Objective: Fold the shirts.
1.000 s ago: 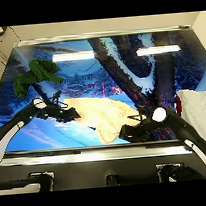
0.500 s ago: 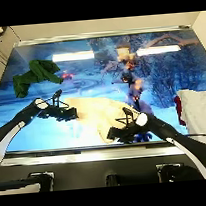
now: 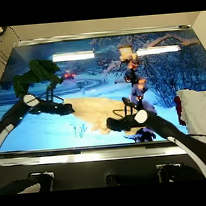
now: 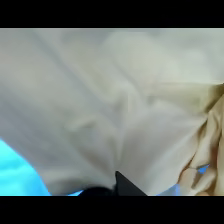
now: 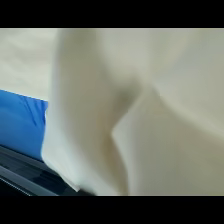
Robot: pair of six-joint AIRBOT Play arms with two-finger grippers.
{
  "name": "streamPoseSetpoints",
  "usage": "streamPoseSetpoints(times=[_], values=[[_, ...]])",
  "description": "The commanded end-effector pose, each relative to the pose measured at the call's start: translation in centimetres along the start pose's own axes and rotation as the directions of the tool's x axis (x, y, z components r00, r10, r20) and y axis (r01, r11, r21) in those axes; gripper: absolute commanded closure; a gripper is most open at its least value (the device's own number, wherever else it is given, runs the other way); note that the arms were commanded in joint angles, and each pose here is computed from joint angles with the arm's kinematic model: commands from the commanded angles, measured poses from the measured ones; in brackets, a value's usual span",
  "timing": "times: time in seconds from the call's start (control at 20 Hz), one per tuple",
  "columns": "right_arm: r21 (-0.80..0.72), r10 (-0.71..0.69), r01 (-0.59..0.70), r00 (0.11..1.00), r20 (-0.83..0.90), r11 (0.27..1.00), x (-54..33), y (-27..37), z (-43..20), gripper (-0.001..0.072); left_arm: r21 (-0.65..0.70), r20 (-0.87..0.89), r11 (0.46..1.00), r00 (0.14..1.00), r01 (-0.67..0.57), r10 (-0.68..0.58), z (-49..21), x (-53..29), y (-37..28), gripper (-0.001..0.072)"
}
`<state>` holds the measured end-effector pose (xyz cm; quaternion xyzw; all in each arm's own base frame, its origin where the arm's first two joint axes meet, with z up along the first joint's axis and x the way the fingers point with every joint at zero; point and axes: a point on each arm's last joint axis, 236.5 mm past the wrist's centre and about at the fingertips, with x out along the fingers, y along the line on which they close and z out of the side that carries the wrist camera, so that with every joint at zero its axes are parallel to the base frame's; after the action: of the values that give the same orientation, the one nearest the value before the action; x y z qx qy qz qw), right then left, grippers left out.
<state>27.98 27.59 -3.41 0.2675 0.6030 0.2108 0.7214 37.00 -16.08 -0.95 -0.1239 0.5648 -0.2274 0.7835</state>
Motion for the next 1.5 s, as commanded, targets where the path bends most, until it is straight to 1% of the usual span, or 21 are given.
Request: streamPoseSetpoints(times=[0.0, 0.05, 0.1, 0.15, 0.2, 0.25, 0.3, 0.35, 0.4, 0.55, 0.65, 0.7, 0.75, 0.8, 0.9, 1.0, 1.1, 1.2, 1.25, 1.35, 1.45], values=[[-0.267, -0.145, 0.224, 0.947, 0.285, 0.937, -11.9, -0.2, 7.5, 0.0664, 0.191, 0.264, 0.961, 0.954, -0.199, 0.145, 5.9, -10.7, -0.1, 0.0682], [-0.264, -0.177, 0.331, 0.863, 0.473, 0.906, -19.1, 0.4, 10.8, 0.0664, 0.198, 0.396, 0.943, 0.902, -0.267, 0.173, 8.3, -16.2, -0.7, 0.0682], [-0.223, -0.17, 0.407, 0.733, 0.659, 0.886, -27.2, 1.7, 13.0, 0.0664, 0.159, 0.525, 0.937, 0.831, -0.31, 0.186, 10.1, -22.2, -1.8, 0.0682], [-0.19, -0.125, 0.439, 0.594, 0.795, 0.878, -34.7, 3.7, 13.5, 0.0664, 0.119, 0.631, 0.938, 0.754, -0.325, 0.181, 11.0, -27.6, -3.2, 0.0682], [-0.177, -0.046, 0.446, 0.445, 0.894, 0.877, -41.9, 6.4, 12.5, 0.0664, 0.094, 0.721, 0.936, 0.671, -0.34, 0.171, 11.3, -32.9, -4.9, 0.0681], [-0.182, 0.036, 0.437, 0.322, 0.946, 0.881, -47.3, 8.9, 10.6, 0.0664, 0.084, 0.797, 0.933, 0.586, -0.35, 0.147, 10.9, -37.8, -7.1, 0.0681], [-0.194, 0.112, 0.429, 0.21, 0.971, 0.882, -51.7, 11.0, 8.4, 0.0664, 0.108, 0.851, 0.928, 0.515, -0.357, 0.1, 10.1, -41.5, -9.9, 0.0681], [-0.208, 0.162, 0.42, 0.143, 0.976, 0.884, -54.3, 12.3, 6.4, 0.0664, 0.145, 0.881, 0.922, 0.471, -0.36, 0.045, 9.2, -44.0, -12.4, 0.0682], [-0.22, 0.192, 0.407, 0.107, 0.975, 0.887, -56.0, 13.1, 4.7, 0.0664, 0.173, 0.902, 0.914, 0.432, -0.366, 0.003, 8.2, -46.1, -14.4, 0.0682], [-0.225, 0.21, 0.377, 0.083, 0.974, 0.898, -57.7, 13.7, 2.4, 0.0664, 0.182, 0.937, 0.907, 0.346, -0.379, -0.044, 5.4, -50.1, -17.1, 0.0682], [-0.227, 0.214, 0.372, 0.076, 0.974, 0.9, -58.4, 14.0, 1.8, 0.0664, 0.157, 0.946, 0.916, 0.321, -0.37, -0.033, 4.0, -51.1, -17.2, 0.0682], [-0.227, 0.215, 0.372, 0.075, 0.974, 0.9, -58.5, 14.2, 1.8, 0.0664, 0.158, 0.941, 0.915, 0.337, -0.371, -0.026, 3.6, -50.9, -17.1, 0.0682], [-0.221, 0.203, 0.374, 0.088, 0.975, 0.901, -58.2, 13.9, 2.2, 0.0664, 0.154, 0.926, 0.913, 0.378, -0.377, 0.0, 3.4, -49.9, -16.5, 0.0682], [-0.205, 0.169, 0.379, 0.125, 0.978, 0.903, -57.1, 13.3, 3.0, 0.0664, 0.148, 0.895, 0.913, 0.445, -0.381, 0.04, 3.3, -48.1, -15.3, 0.0682], [-0.144, 0.025, 0.396, 0.29, 0.957, 0.907, -52.3, 10.3, 6.0, 0.0664, 0.133, 0.799, 0.917, 0.588, -0.377, 0.126, 3.8, -43.5, -12.4, 0.0682], [-0.06, -0.193, 0.44, 0.508, 0.84, 0.896, -45.1, 5.3, 9.0, 0.0662, 0.116, 0.662, 0.931, 0.726, -0.346, 0.187, 4.8, -37.2, -8.9, 0.0681], [-0.016, -0.338, 0.485, 0.632, 0.698, 0.874, -37.8, 0.7, 12.9, 0.0662, 0.077, 0.489, 0.946, 0.839, -0.315, 0.239, 5.1, -29.5, -4.4, 0.0681], [-0.013, -0.368, 0.471, 0.707, 0.604, 0.882, -30.3, -2.5, 17.1, 0.0662, 0.045, 0.27, 0.954, 0.923, -0.295, 0.273, 3.8, -20.6, 0.7, 0.0681], [0.003, -0.364, 0.442, 0.733, 0.574, 0.897, -26.8, -3.7, 19.2, 0.0662, 0.016, 0.178, 0.958, 0.944, -0.286, 0.279, 3.1, -16.7, 2.8, 0.068], [0.067, -0.327, 0.346, 0.781, 0.532, 0.936, -21.2, -5.0, 22.3, 0.0661, -0.002, 0.056, 0.959, 0.957, -0.284, 0.283, 2.8, -10.6, 6.5, 0.068], [0.138, -0.279, 0.243, 0.828, 0.486, 0.96, -16.3, -6.1, 24.0, 0.0662, -0.021, -0.005, 0.958, 0.958, -0.287, 0.286, 3.7, -6.0, 9.4, 0.068]])
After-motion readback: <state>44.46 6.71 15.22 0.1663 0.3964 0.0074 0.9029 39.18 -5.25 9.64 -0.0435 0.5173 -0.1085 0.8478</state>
